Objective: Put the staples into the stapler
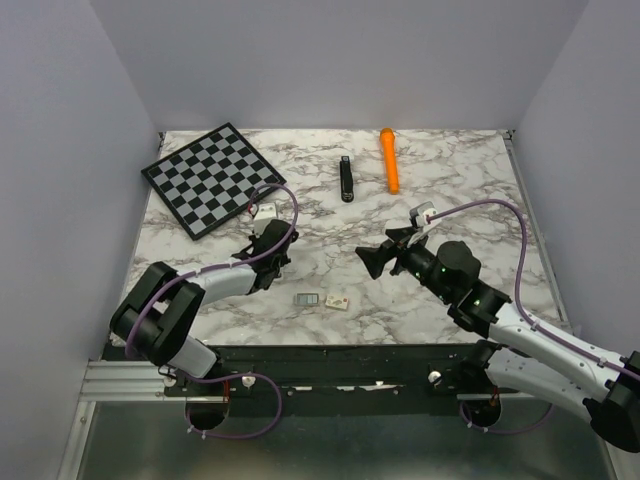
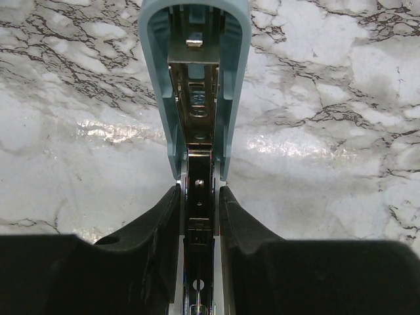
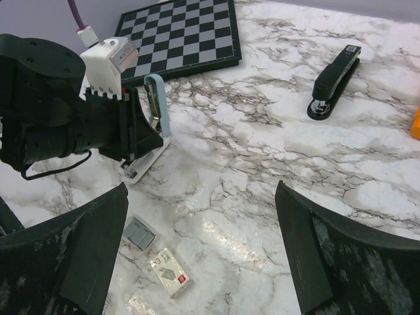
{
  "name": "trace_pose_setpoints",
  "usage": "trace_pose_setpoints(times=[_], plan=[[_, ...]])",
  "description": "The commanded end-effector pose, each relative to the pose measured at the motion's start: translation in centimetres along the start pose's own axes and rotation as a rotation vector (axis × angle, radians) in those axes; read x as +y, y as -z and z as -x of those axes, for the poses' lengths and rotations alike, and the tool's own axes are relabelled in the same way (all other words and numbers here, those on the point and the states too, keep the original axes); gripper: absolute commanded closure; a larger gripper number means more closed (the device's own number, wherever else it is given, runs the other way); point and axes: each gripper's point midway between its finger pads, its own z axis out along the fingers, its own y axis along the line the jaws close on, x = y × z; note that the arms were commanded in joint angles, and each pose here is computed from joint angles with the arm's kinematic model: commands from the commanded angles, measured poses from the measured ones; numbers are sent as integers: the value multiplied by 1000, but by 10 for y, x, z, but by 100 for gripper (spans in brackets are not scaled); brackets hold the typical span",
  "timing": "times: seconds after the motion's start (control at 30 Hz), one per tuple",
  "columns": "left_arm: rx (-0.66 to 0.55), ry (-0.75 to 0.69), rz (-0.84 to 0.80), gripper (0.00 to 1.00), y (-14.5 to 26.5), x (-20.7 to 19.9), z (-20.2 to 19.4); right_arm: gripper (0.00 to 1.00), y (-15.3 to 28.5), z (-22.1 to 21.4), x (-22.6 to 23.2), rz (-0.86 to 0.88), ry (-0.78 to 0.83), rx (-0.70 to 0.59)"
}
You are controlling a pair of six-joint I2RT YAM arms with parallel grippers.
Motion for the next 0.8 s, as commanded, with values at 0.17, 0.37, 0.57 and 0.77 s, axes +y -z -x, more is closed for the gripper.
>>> trace_pose_setpoints(times=[0.17, 0.37, 0.57, 0.77], plan=[[2, 26, 73, 100, -4, 6, -20, 0, 0, -6, -3, -10, -22, -1], [36, 19, 84, 87, -5, 6, -31, 0, 2, -10, -4, -15, -35, 1], [36, 12, 93, 66, -2, 5, -25, 0, 3, -11, -6, -26, -35, -2], [28, 24, 99, 46, 1, 6, -20, 0, 3, -11, -6, -27, -43, -2]])
